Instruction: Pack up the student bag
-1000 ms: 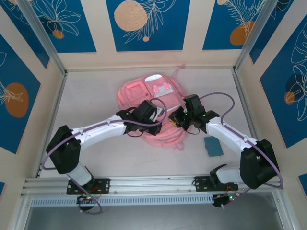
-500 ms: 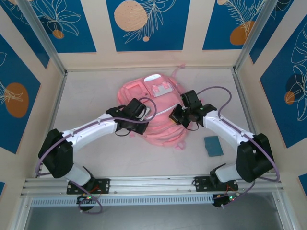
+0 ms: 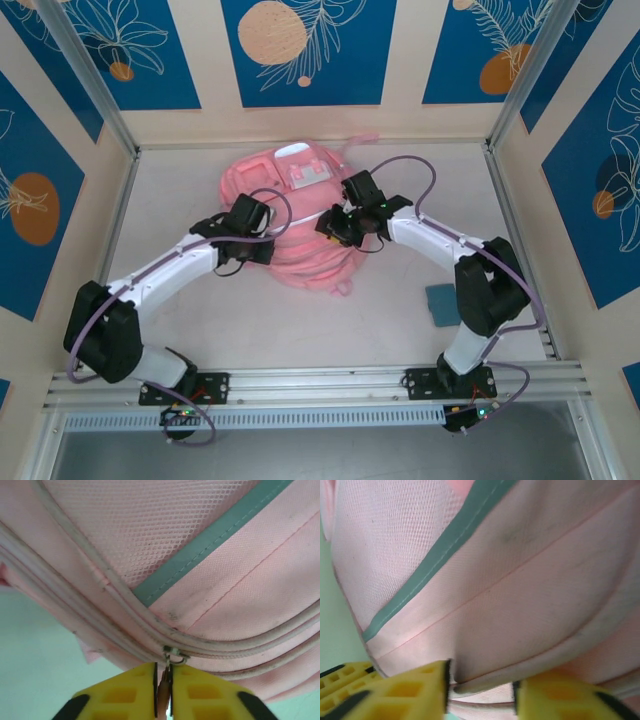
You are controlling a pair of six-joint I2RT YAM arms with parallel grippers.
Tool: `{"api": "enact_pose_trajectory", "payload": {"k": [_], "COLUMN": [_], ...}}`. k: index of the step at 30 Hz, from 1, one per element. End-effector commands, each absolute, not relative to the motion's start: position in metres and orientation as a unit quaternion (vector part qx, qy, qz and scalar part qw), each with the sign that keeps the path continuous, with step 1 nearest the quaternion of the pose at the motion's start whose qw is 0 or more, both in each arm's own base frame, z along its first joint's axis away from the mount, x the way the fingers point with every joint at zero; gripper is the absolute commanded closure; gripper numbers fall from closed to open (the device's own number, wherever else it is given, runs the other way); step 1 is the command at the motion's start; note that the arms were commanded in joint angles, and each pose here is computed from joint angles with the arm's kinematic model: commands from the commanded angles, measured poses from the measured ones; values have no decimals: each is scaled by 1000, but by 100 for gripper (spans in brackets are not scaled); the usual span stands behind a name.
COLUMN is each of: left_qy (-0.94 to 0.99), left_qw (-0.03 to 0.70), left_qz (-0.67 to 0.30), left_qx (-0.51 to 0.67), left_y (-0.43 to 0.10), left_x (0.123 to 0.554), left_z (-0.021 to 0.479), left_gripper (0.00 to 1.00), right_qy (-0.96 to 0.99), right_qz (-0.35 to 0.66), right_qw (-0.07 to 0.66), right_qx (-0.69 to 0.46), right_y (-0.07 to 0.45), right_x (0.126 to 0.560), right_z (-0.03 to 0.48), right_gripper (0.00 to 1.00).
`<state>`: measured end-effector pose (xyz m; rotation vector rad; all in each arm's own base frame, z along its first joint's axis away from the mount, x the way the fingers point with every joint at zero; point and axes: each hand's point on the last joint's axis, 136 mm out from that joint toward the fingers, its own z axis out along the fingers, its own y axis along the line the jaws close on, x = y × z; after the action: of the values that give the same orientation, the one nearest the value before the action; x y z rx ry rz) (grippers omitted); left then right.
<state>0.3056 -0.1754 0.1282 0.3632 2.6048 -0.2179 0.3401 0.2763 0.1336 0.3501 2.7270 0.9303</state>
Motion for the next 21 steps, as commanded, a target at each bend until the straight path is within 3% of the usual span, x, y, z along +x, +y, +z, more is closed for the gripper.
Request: {"api": "enact_pose_trajectory", "payload": {"k": [1,4,12,21], "left_qy": [966,966,961,955], "left_qw": [230,233,275,293], "left_qz": [-53,-63,-5,-16], "left_qx": [105,91,21,30], "left_y": [-150,-147,-114,-115], "left_x": [292,292,305,306], "left_z": [136,148,187,197], "left_gripper": [61,46,27,9], "right_qy": [946,957,956,927], "right_qz": [268,190,1,-14], "right_qw": [162,185,136,95], "right_qx": [87,117,260,363], "right_y": [248,201,66,14], "right_x": [331,315,242,195], "right_z": [159,157,114,79], "right_gripper": [34,21,15,14]}}
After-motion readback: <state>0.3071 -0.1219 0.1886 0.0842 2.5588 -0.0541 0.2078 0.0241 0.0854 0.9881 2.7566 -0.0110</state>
